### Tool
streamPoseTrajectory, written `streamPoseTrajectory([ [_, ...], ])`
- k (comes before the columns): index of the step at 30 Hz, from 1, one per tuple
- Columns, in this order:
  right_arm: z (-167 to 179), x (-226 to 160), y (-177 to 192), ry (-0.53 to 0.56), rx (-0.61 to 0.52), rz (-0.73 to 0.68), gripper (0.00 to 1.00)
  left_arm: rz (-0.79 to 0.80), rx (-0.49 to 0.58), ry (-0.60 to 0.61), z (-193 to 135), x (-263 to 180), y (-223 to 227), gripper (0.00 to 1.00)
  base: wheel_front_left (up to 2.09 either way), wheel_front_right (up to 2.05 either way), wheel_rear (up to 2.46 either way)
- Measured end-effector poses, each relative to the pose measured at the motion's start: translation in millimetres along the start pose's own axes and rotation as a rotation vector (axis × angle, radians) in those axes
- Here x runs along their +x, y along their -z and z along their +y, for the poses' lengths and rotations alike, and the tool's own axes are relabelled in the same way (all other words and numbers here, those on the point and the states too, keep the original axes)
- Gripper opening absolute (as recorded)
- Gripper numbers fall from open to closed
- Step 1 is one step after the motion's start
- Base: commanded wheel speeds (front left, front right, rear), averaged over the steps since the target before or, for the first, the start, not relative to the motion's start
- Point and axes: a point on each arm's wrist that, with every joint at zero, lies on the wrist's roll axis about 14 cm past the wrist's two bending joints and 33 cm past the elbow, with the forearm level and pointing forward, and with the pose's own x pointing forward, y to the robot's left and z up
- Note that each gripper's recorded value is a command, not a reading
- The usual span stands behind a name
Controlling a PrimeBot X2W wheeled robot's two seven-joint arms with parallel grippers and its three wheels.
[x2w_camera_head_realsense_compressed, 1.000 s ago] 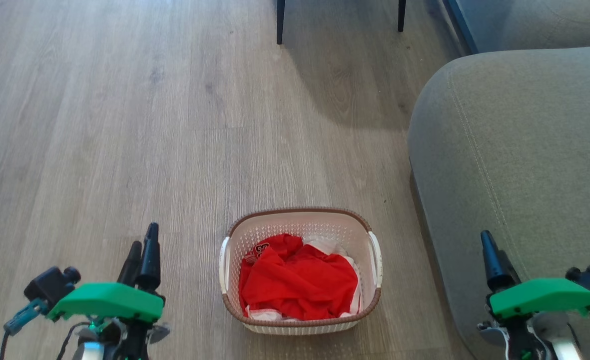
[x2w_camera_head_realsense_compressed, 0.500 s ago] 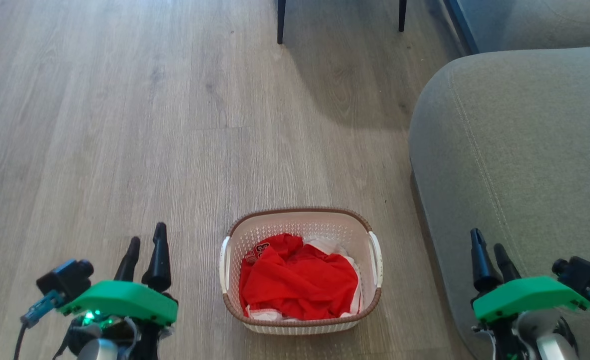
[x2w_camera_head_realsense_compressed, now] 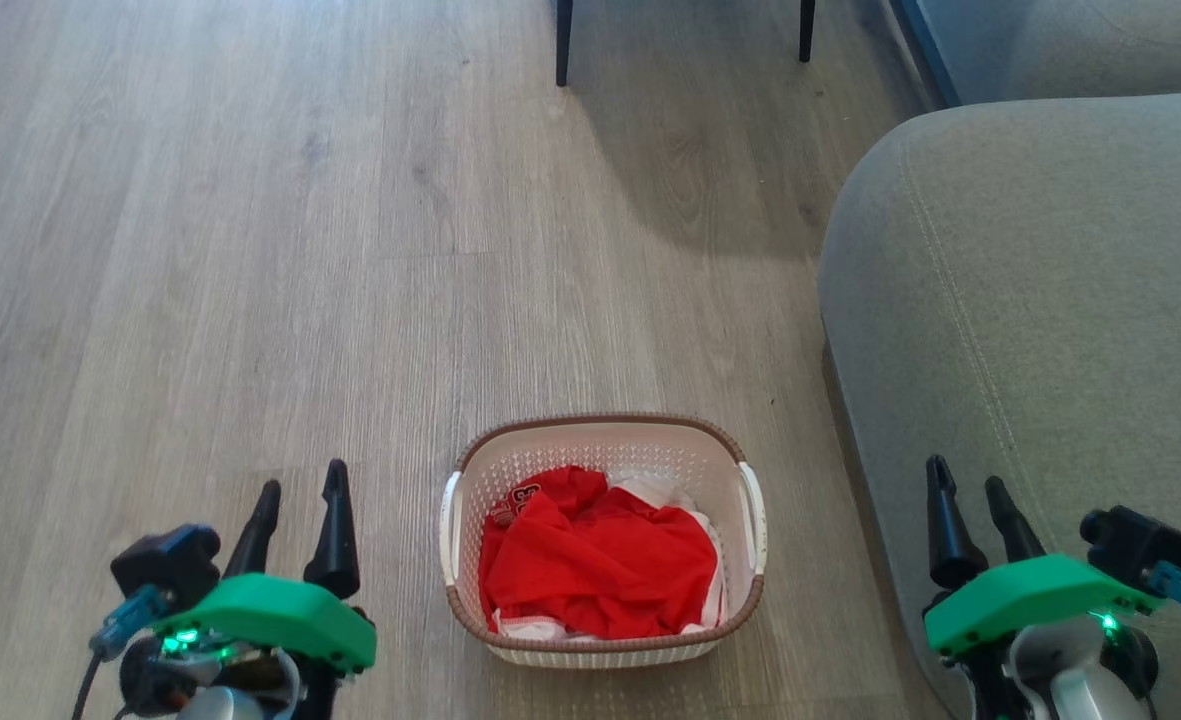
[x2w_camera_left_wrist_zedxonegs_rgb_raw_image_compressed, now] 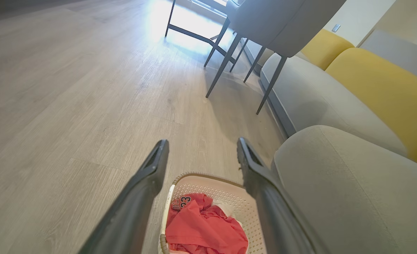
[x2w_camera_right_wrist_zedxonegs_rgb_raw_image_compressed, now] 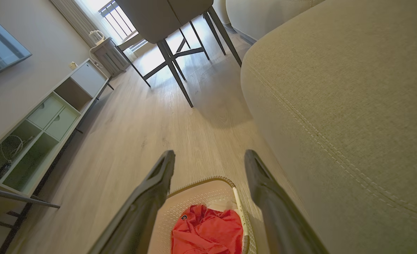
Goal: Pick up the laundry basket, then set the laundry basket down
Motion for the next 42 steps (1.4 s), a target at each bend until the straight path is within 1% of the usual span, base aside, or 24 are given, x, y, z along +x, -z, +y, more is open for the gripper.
streamPoseTrajectory([
  [8, 4, 1, 2, -0.020, -0.100, -0.001, 1.00, -0.016, 0.108, 0.008, -2, 0, -1, 1.00, 0.00, 0.00, 0.00],
  [9, 6, 1, 3, -0.028, -0.123, 0.000, 1.00, -0.014, 0.134, 0.013, -4, 0, 0, 1.00, 0.00, 0.00, 0.00],
  [21, 14, 1, 6, -0.067, -0.246, -0.003, 1.00, -0.027, 0.254, 0.026, -6, -5, 5, 1.00, 0.00, 0.00, 0.00],
  [42, 35, 3, 8, -0.164, -0.488, -0.032, 1.00, -0.100, 0.509, 0.106, -26, -8, 2, 1.00, 0.00, 0.00, 0.00],
])
